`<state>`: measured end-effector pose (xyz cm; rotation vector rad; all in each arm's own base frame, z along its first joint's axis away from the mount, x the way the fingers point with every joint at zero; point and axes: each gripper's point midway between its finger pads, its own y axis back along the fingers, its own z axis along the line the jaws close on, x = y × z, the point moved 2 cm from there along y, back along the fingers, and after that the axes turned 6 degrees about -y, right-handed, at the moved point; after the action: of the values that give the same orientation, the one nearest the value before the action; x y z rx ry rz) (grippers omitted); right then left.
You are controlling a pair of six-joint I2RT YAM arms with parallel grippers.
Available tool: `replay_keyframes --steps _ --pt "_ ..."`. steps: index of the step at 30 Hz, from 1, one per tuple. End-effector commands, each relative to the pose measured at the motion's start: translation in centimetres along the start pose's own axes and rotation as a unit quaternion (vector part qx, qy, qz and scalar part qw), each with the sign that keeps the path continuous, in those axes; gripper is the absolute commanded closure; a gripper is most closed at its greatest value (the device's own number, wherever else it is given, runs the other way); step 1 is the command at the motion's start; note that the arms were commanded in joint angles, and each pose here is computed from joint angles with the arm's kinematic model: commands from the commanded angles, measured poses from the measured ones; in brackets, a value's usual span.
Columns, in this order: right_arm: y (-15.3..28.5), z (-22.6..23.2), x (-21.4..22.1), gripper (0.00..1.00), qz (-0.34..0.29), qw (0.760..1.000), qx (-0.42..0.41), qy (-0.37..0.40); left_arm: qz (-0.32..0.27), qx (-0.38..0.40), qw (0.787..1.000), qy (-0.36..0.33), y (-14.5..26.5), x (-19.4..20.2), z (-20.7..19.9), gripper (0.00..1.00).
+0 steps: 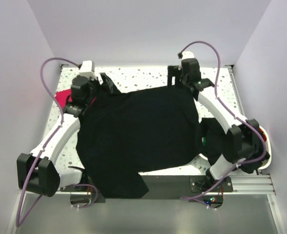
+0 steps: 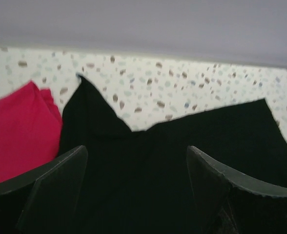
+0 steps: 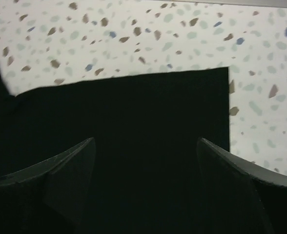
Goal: Fold and stack the t-shirts
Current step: Flatten the tshirt out
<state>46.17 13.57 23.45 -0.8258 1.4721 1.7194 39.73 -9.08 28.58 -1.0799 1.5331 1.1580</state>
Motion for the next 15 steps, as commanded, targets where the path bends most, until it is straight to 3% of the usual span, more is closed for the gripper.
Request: replay_keyframes --steps 1,2,8,15 --pt "3.4 3.2 2.3 0.13 -0.003 0.998 -0.060 -0.012 0.094 -0.051 0.994 0.012 1.0 7.4 1.3 0.13" --pt "3.5 3.4 4.9 0.13 0.025 0.997 -0.071 -0.019 0.103 -0.057 0.993 0.013 1.4 8.2 1.5 0.13" --pt "6.5 4.1 10.5 0.13 0.060 0.990 -0.112 -0.062 0.142 -0.117 0.983 0.027 4.4 13.0 3.7 0.11" --pt "6.0 2.8 17.2 0.14 0.125 0.986 -0.086 -0.067 0.216 -0.110 0.969 0.042 5.2 18.9 3.8 0.09"
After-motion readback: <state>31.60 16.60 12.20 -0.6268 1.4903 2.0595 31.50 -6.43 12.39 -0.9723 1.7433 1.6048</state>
